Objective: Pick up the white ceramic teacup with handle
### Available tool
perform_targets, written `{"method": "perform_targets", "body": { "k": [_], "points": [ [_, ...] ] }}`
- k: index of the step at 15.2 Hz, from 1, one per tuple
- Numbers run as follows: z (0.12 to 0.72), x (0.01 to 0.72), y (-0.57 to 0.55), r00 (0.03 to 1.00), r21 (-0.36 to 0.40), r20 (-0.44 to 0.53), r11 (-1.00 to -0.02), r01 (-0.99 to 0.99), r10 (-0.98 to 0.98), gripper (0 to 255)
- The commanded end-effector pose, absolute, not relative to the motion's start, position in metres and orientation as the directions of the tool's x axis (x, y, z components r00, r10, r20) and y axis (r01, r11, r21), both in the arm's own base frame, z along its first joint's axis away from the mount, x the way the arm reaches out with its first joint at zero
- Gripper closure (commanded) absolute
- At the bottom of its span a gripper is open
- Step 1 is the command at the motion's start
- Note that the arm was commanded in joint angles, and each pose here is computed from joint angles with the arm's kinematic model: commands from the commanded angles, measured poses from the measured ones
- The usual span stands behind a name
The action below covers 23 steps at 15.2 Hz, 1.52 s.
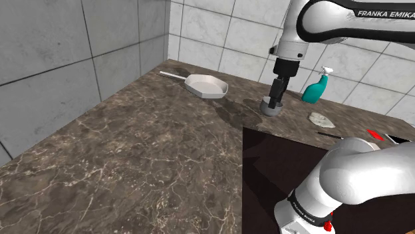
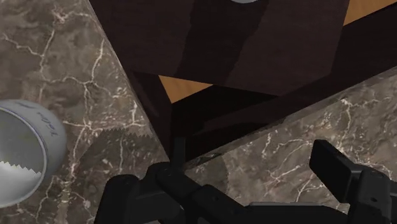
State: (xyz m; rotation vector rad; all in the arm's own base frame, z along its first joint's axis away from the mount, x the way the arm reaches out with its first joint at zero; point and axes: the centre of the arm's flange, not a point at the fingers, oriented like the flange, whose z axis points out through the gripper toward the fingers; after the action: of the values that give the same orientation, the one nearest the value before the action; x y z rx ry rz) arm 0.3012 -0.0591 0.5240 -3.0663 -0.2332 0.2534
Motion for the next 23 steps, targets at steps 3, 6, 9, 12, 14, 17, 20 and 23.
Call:
{"method": "perform_targets", "body": {
  "k": [3, 6, 9, 12, 14, 17, 20, 23],
  "points": [
    [0.511, 0.308, -0.11, 0.974, -0.066, -0.132, -0.982, 0.179, 0.186, 0],
    [0.501, 0.315, -0.147, 0.972, -0.065, -0.112, -0.977, 0.202, 0.209, 0],
    [0.49, 0.324, -0.183, 0.969, -0.063, -0.092, -0.972, 0.225, 0.231, 0],
    [0.48, 0.333, -0.219, 0.965, -0.061, -0.072, -0.967, 0.248, 0.252, 0],
    [0.473, 0.34, -0.243, 0.962, -0.059, -0.058, -0.963, 0.264, 0.267, 0],
    [0.462, 0.351, -0.279, 0.957, -0.056, -0.038, -0.956, 0.286, 0.289, 0],
    [0.452, 0.363, -0.314, 0.951, -0.053, -0.019, -0.95, 0.309, 0.31, 0],
    [0.438, 0.367, -0.326, 0.948, -0.052, -0.012, -0.947, 0.316, 0.317, 0]
  ]
}}
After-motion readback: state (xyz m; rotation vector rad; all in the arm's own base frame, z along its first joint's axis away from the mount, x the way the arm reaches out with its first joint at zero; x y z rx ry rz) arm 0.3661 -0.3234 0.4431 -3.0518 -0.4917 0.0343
